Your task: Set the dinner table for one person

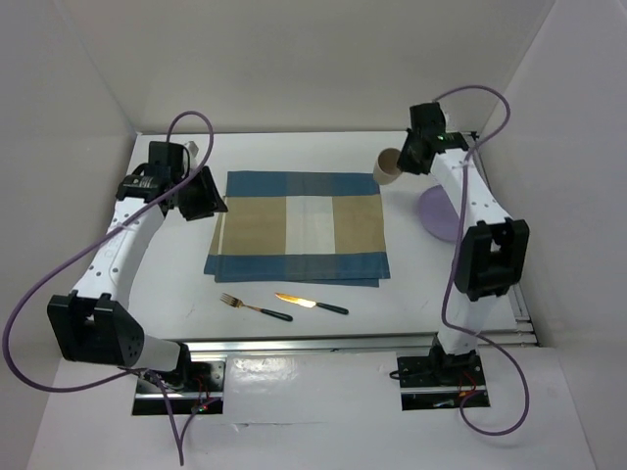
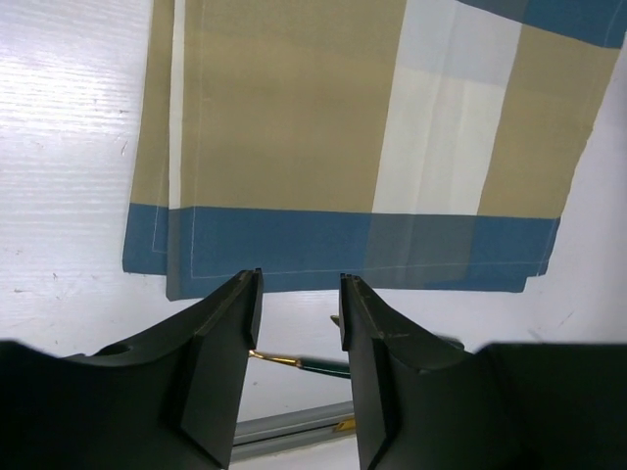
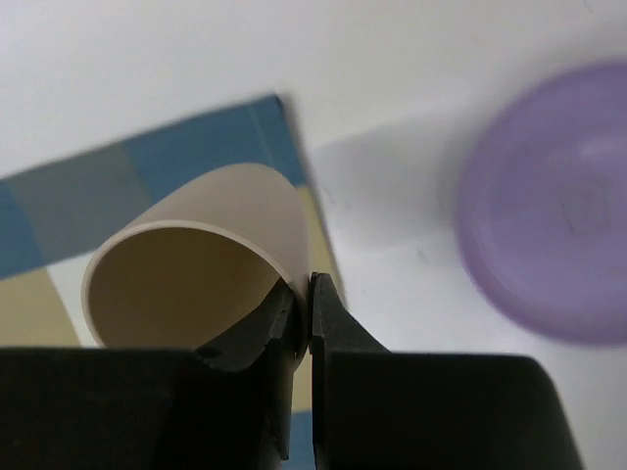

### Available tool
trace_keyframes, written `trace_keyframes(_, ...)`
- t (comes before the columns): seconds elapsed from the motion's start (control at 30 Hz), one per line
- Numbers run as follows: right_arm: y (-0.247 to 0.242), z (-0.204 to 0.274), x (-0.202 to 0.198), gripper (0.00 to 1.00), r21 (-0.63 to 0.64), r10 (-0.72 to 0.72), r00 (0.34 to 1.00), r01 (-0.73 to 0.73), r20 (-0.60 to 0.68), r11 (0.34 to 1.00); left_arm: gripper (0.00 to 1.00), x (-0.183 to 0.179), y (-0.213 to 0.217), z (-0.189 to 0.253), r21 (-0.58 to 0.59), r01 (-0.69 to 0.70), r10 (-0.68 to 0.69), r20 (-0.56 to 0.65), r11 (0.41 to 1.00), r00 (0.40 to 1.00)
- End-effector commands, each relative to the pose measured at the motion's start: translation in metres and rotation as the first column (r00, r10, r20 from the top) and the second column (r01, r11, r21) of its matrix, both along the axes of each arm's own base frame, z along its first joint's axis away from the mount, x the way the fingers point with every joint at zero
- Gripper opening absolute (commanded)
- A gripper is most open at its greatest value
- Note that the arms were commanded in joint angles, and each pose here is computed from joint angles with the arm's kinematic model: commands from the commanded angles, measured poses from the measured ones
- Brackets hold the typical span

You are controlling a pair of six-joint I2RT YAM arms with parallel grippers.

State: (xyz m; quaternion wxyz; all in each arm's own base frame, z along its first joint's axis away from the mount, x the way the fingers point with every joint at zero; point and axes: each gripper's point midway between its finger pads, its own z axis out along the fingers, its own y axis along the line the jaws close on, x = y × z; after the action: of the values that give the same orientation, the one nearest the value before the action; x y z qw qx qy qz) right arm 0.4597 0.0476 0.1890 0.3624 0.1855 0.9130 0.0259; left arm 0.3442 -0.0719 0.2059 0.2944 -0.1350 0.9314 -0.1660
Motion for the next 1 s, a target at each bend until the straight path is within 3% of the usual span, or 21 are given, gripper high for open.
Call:
trace_keyframes(0.0, 0.023, -0.009, 0.031, 0.0, -0.031, 0.077, 0.996, -0.078, -0.035, 0.996, 0.55, -0.002, -0.005, 0.024, -0.006, 0.049, -0.048, 0.104, 0.999, 0.993)
trace_keyframes(0.03, 0.031, -0.031, 0.038, 0.0, -0.035, 0.089, 0.992, -0.092, -0.085, 0.995, 0.55, -0.003, -0.005, 0.027, -0.006, 0.049, -0.048, 0.115, 0.999, 0.992)
trace_keyframes(0.1, 0.042, -0.024, 0.056, 0.0, -0.024, 0.108, 0.992, -0.109, -0.062, 0.994, 0.55, -0.007, -0.006, 0.023, -0.013, 0.056, -0.054, 0.096, 0.998, 0.994)
trace_keyframes(0.2, 0.058, -0.039, 0.07, 0.0, -0.015, 0.124, 0.989, -0.126, -0.081, 0.992, 0.64, -0.011, -0.009, 0.02, -0.027, 0.069, -0.066, 0.089, 0.997, 0.994)
trace_keyframes(0.5, 0.069, -0.073, 0.076, 0.0, -0.041, 0.122, 0.984, -0.128, -0.132, 0.991, 0.64, -0.026, -0.009, 0.005, -0.033, 0.061, -0.06, 0.046, 0.998, 0.997)
trace_keyframes(0.63, 0.067, -0.079, 0.075, 0.21, -0.051, 0.115, 0.982, -0.124, -0.149, 0.991, 0.64, -0.028, -0.01, 0.002, -0.04, 0.067, -0.065, 0.037, 0.997, 0.997)
trace_keyframes(0.67, 0.072, -0.078, 0.071, 0.4, -0.051, 0.124, 0.981, -0.133, -0.15, 0.99, 0.64, -0.028, -0.01, 0.002, -0.04, 0.067, -0.065, 0.037, 0.997, 0.997)
trace_keyframes(0.77, 0.077, -0.064, 0.072, 0.66, -0.025, 0.143, 0.982, -0.147, -0.12, 0.989, 0.64, -0.028, -0.01, 0.002, -0.035, 0.074, -0.072, 0.04, 0.997, 0.997)
trace_keyframes(0.97, 0.078, 0.003, 0.081, 0.86, 0.011, 0.154, 0.988, -0.154, 0.015, 0.988, 0.64, -0.027, -0.01, 0.008, -0.034, 0.074, -0.072, 0.05, 0.997, 0.996)
